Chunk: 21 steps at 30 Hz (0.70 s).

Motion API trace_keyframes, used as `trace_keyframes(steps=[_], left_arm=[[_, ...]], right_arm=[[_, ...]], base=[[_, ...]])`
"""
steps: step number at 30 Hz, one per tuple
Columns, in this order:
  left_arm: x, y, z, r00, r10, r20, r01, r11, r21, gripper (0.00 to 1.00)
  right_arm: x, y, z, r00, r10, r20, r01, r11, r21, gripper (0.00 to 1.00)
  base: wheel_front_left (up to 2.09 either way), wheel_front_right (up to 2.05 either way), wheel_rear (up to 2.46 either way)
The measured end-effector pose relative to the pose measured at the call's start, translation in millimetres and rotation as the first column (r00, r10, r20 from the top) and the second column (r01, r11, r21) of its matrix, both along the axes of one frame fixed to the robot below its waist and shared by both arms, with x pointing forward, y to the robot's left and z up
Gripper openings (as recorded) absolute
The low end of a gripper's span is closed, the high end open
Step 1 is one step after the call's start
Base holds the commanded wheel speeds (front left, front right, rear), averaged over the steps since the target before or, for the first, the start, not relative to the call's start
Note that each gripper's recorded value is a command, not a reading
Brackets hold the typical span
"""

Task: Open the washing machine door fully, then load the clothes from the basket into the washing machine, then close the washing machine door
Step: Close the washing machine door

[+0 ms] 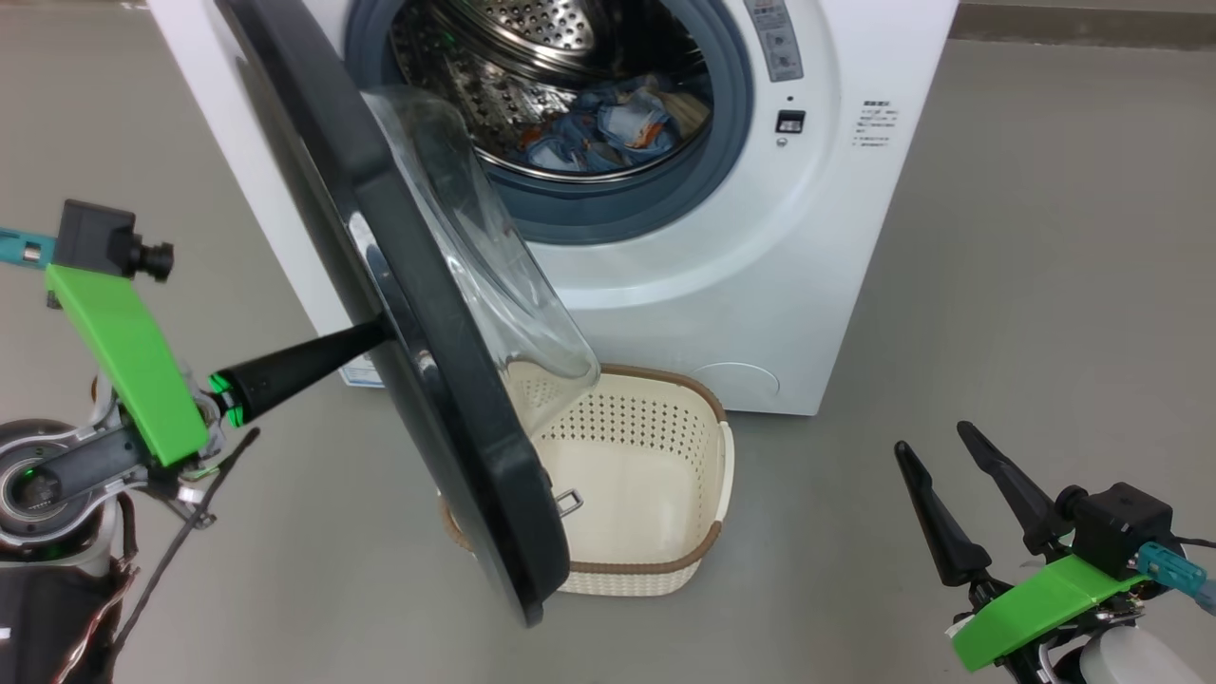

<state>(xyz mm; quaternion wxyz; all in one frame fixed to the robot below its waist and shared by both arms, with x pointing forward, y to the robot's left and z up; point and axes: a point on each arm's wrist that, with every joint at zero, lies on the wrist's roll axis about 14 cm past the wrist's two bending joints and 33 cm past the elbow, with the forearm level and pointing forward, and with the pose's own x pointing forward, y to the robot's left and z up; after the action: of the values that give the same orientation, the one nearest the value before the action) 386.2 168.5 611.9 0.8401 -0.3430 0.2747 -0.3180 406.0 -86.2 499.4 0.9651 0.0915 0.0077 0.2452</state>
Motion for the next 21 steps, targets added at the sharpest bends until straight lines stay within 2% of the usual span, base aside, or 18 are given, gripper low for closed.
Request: trace_keyframes(steps=[9, 17, 18, 19, 20, 21], left_arm=[[5.2, -3.6, -1.8, 1.000, 0.003, 0.002, -0.003, 1.000, -0.003, 0.00], [6.2, 11.5, -1.7, 0.996, 0.086, 0.017, -0.086, 0.996, -0.020, 0.00], [5.7, 15.0, -5.5, 0.995, 0.104, 0.011, -0.104, 0.994, -0.017, 0.11], [5.7, 15.0, -5.5, 0.995, 0.104, 0.011, -0.104, 0.994, -0.017, 0.38], [5.1, 18.2, -9.8, 0.993, 0.119, 0.002, -0.119, 0.993, -0.016, 0.38], [4.4, 21.4, -13.6, 0.991, 0.136, -0.006, -0.136, 0.991, -0.018, 0.58]], right_arm=[[0.2, -6.3, 0.1, 1.000, -0.022, -0.001, 0.022, 1.000, 0.006, 1.00], [-0.9, 1.7, 2.4, 1.000, -0.006, 0.003, 0.006, 1.000, 0.015, 1.00], [-1.5, 2.2, 1.5, 1.000, -0.005, 0.000, 0.005, 1.000, 0.015, 1.00], [-1.5, 2.2, 1.5, 1.000, -0.005, 0.000, 0.005, 1.000, 0.015, 1.00], [-2.2, 2.6, 0.4, 1.000, -0.003, -0.003, 0.003, 1.000, 0.014, 1.00], [-2.7, 3.2, -0.4, 1.000, -0.001, -0.005, 0.001, 1.000, 0.014, 1.00]], base=[[0.00, 0.00, 0.00], [0.00, 0.00, 0.00], [0.00, 0.00, 0.00], [0.00, 0.00, 0.00], [0.00, 0.00, 0.00], [0.00, 0.00, 0.00]])
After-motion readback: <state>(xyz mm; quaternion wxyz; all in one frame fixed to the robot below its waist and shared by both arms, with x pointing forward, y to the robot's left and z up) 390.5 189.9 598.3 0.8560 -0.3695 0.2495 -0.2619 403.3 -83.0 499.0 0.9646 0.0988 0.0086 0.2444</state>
